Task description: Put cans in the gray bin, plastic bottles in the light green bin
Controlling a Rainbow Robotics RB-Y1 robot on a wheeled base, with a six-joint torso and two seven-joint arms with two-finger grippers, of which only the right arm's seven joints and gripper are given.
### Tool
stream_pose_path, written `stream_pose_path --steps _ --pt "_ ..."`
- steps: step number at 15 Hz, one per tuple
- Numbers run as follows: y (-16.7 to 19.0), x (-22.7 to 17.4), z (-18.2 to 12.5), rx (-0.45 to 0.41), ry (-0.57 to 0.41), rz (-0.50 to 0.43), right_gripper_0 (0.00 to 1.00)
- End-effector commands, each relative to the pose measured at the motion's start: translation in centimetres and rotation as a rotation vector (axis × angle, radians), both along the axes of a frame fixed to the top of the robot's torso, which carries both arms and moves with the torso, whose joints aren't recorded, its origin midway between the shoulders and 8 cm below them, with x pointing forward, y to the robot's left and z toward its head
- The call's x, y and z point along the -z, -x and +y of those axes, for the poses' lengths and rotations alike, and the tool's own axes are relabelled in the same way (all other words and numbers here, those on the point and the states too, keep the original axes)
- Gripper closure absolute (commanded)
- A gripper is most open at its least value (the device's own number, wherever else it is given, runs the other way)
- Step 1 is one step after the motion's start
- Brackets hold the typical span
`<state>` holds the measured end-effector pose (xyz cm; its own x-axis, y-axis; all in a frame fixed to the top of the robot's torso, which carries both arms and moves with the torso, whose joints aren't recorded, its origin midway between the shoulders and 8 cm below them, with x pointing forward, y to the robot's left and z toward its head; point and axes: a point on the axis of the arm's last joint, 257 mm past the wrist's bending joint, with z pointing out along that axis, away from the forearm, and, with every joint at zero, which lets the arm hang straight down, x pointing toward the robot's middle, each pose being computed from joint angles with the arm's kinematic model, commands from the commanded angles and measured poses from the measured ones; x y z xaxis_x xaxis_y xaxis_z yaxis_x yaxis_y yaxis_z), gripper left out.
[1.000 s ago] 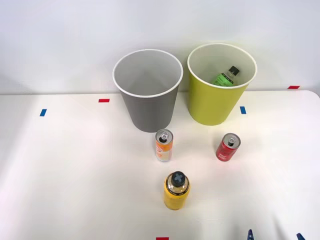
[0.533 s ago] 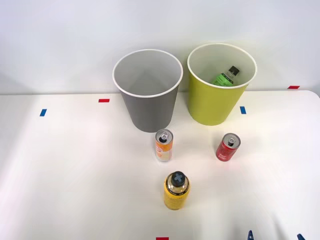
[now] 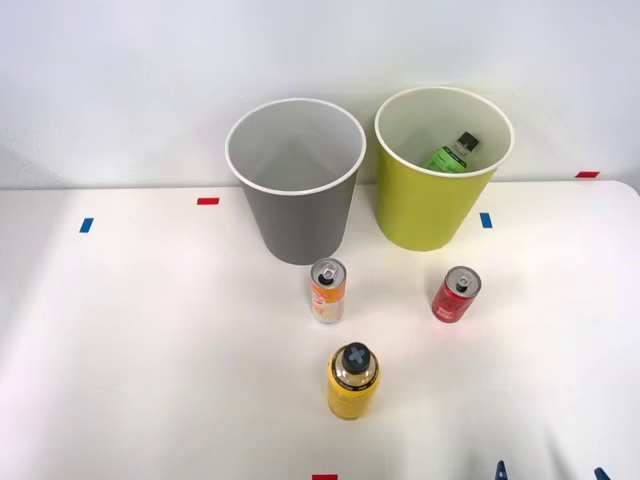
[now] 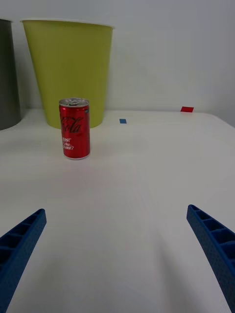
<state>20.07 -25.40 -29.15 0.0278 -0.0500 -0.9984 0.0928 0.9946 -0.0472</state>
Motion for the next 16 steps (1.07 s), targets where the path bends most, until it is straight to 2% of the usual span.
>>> stream_pose_path --steps 1,16 --pt "0.0 0.01 0.0 0.0 0.0 0.0 0.0" --pt "0.0 0.01 0.0 0.0 0.0 0.0 0.0"
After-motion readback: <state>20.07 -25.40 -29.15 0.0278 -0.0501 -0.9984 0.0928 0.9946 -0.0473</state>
